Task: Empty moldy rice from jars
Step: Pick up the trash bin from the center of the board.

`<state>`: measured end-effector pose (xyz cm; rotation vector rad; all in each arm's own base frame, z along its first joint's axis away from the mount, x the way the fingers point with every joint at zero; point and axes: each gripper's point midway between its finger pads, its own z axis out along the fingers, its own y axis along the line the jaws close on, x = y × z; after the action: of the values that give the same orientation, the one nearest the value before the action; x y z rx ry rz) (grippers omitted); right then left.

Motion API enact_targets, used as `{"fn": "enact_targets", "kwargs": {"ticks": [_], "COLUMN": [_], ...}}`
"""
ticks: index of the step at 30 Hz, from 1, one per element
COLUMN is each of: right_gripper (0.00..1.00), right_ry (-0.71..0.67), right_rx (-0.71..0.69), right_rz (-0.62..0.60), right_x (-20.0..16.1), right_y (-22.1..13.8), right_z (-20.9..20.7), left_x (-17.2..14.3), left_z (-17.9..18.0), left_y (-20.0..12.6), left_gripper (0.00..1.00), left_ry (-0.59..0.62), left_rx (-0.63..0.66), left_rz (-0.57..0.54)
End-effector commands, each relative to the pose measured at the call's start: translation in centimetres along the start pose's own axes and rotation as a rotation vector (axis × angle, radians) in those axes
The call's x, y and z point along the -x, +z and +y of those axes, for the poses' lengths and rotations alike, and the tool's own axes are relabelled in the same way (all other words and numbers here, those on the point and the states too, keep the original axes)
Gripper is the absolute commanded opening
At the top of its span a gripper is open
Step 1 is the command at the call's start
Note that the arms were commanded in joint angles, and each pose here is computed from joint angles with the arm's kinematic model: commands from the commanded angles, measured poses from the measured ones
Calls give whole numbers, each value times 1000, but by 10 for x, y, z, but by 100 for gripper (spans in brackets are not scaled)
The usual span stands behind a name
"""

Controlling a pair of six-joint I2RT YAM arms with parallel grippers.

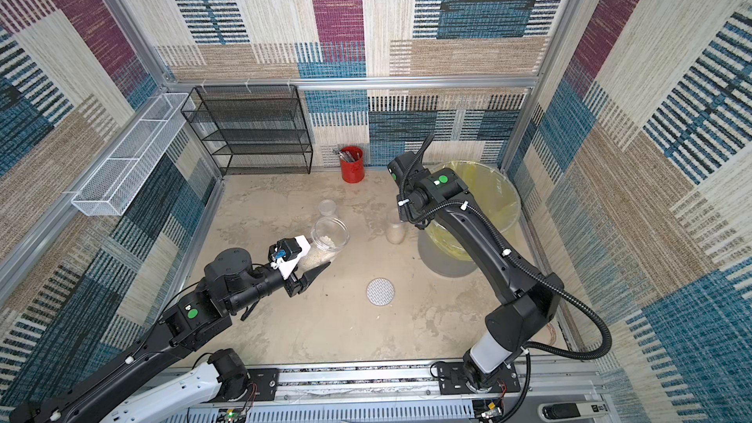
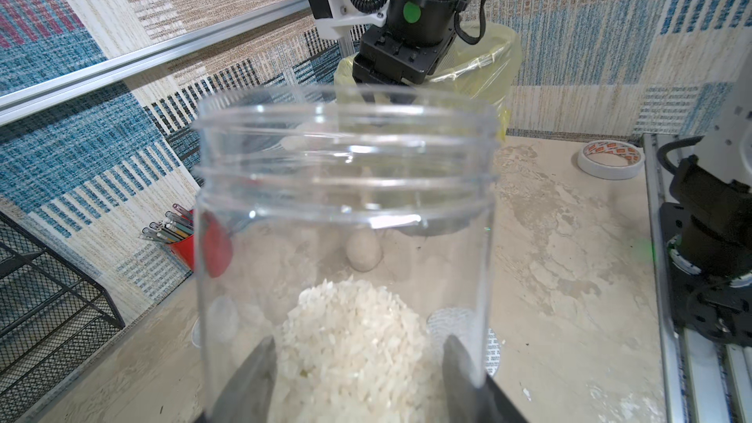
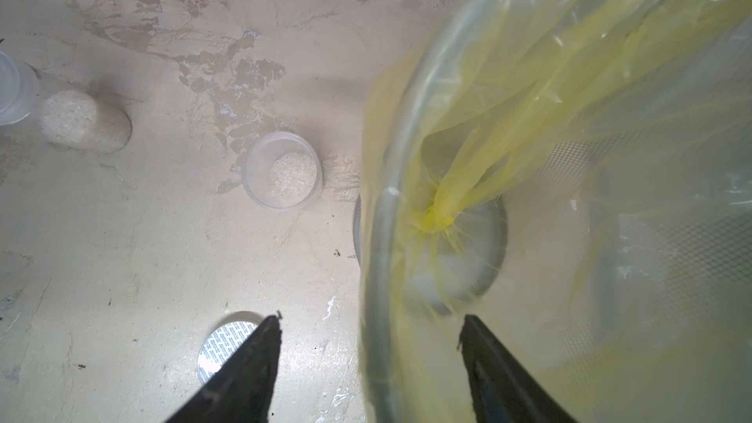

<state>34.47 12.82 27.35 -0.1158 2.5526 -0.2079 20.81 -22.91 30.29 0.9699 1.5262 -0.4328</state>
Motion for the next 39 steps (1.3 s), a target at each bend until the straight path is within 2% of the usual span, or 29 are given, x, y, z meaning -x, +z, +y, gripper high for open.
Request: {"fn": "enact_targets", "kwargs": {"ticks": [1, 3, 12, 16, 23, 26, 34, 39], "right_gripper": [62, 53, 36, 31, 11, 6, 1, 2], "right_ry": [-32, -38, -50, -52, -56, -52, 12, 48], "right_rx": [14, 16, 21, 21, 26, 15, 81, 88], "right_rz": [10, 26, 36, 30, 5, -14, -138, -197], "right_x": [0, -3, -7, -7, -7, -2, 30, 32], "right_y": [7, 14, 17, 14, 4, -3, -51, -78], "right_z": [0, -1, -7, -9, -14, -18, -22, -34], "left_x": [10, 10, 10, 12, 2, 1, -6, -7], "left_z": [7, 7, 12, 13, 15, 17, 25, 28], "left_y": [-3, -3, -6, -11, -15, -20, -33, -40], "left_gripper": [29, 29, 29, 28, 28, 28, 28, 28], "left_ry": [-26, -31, -44, -60, -89, -109, -168, -187], "left_rx": [35, 39, 68, 75, 94, 112, 167, 188], "left_rz": [-47, -47, -49, -57, -20, -27, -13, -10]}}
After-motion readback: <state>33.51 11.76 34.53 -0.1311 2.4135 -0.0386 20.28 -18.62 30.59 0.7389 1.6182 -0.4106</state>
